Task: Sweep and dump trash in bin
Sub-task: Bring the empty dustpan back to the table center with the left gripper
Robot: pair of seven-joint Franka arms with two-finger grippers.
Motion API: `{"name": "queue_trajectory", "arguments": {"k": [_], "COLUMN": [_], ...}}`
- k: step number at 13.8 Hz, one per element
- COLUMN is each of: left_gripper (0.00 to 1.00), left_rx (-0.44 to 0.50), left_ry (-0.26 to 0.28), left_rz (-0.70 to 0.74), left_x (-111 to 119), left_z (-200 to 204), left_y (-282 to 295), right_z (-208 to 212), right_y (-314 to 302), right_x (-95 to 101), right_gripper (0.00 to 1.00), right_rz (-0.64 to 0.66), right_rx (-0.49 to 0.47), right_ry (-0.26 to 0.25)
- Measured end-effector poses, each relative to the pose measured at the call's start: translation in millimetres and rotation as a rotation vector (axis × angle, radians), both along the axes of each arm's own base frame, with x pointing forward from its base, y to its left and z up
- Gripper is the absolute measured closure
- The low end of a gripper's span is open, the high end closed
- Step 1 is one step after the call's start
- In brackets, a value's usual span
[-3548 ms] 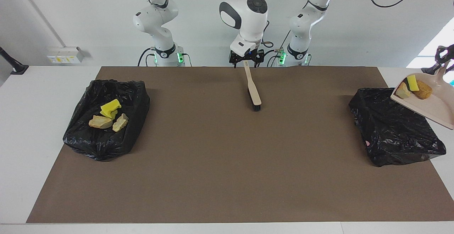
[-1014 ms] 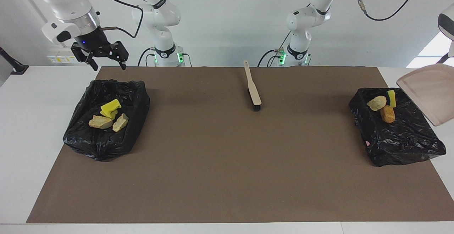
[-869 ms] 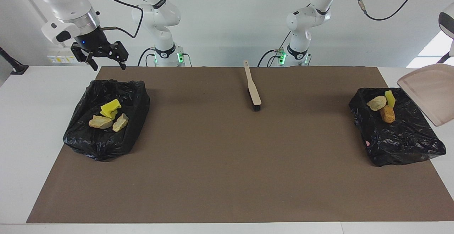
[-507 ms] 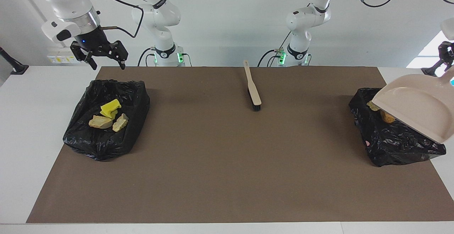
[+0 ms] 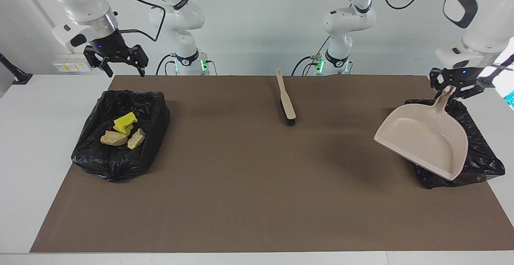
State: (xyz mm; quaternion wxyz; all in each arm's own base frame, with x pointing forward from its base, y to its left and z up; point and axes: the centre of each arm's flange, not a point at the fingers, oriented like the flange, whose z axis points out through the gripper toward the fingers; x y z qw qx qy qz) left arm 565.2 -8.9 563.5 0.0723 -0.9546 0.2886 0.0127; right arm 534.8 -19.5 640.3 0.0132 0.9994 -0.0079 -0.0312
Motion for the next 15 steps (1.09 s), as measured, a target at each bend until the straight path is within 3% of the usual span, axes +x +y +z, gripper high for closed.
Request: {"name": "queue_trajectory", "arguments": {"k": [5, 10, 12, 15], "left_gripper": [0.69, 0.69, 0.69, 0.69], "left_rx": [-0.095, -0.145, -0.189, -0.217], "left_ry": [-0.078, -0.043, -0.001, -0.004], "left_rz": [0.284, 0.476, 0.51, 0.517], "left_x": [-4.1, -17.8, -23.1, -31.5], "left_z": [-53.9, -147.2, -161.6, -165.2], "left_y": [-124.5, -265.4, -286.4, -310.1], "right_z": [0.2, 0.3, 0.3, 0.3], "right_y": [0.2, 0.1, 0.1, 0.1], "right_x": [-0.1, -0.2, -0.2, -0.2], "right_gripper": [0.0, 0.0, 0.0, 0.0], "right_rz": [-0.013, -0.013, -0.013, -0.013], "right_rx": [-0.001, -0.001, -0.001, -0.001], "right_ry": [-0.001, -0.001, -0.001, -0.001]}}
